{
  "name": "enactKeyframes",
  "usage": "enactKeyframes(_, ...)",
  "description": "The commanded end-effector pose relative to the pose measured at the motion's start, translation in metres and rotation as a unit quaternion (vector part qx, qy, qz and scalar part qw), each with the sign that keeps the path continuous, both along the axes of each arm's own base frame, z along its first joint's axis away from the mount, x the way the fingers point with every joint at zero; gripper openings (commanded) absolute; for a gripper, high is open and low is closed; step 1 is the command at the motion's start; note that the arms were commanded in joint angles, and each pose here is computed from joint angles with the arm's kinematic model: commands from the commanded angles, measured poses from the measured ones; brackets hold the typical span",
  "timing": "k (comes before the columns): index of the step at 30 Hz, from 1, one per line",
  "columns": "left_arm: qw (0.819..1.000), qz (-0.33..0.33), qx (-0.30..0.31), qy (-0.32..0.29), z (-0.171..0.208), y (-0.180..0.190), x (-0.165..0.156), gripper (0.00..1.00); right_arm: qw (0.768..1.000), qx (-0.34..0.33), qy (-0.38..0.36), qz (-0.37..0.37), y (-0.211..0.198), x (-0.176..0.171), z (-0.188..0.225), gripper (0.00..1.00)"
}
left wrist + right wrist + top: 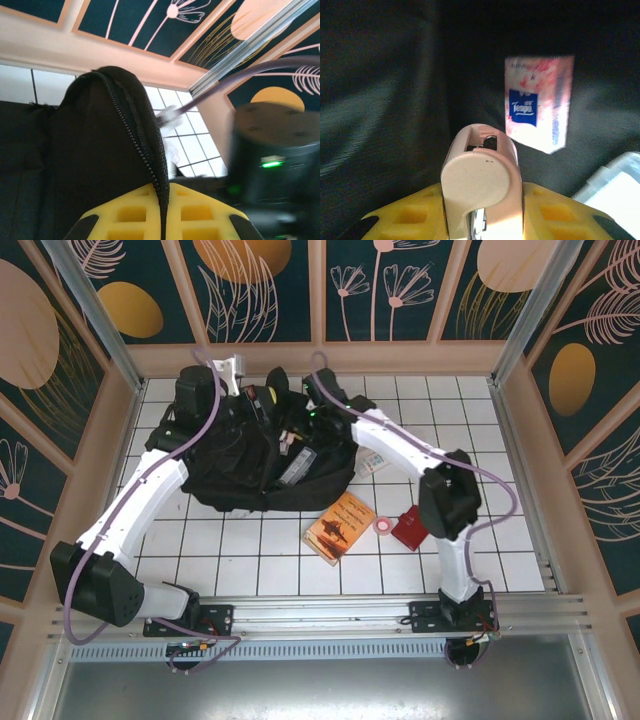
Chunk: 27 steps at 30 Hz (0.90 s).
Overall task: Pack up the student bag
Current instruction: Place the loose stationery in the student bag.
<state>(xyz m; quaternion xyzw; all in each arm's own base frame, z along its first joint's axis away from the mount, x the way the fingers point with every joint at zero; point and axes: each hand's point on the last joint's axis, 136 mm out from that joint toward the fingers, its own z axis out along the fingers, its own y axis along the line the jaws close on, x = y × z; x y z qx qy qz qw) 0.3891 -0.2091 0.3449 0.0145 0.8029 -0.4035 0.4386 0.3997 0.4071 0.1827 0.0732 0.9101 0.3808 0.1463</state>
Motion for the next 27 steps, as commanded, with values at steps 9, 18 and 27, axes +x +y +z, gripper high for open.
enactKeyframes(9,0.991,-0.058,-0.072,-0.096,0.09,-0.012,-0.022,0.0,0.987,0.117,0.079,0.081,0.09,-0.008,0.006,0.37)
enactKeyframes(18,0.992,-0.056,-0.06,-0.097,0.083,-0.011,-0.021,0.0,0.98,0.136,0.102,0.107,0.113,-0.021,0.002,0.69)
enactKeyframes(27,0.996,0.001,-0.01,-0.085,0.058,0.008,-0.013,0.0,0.992,0.087,0.049,0.08,0.07,-0.01,0.013,0.77)
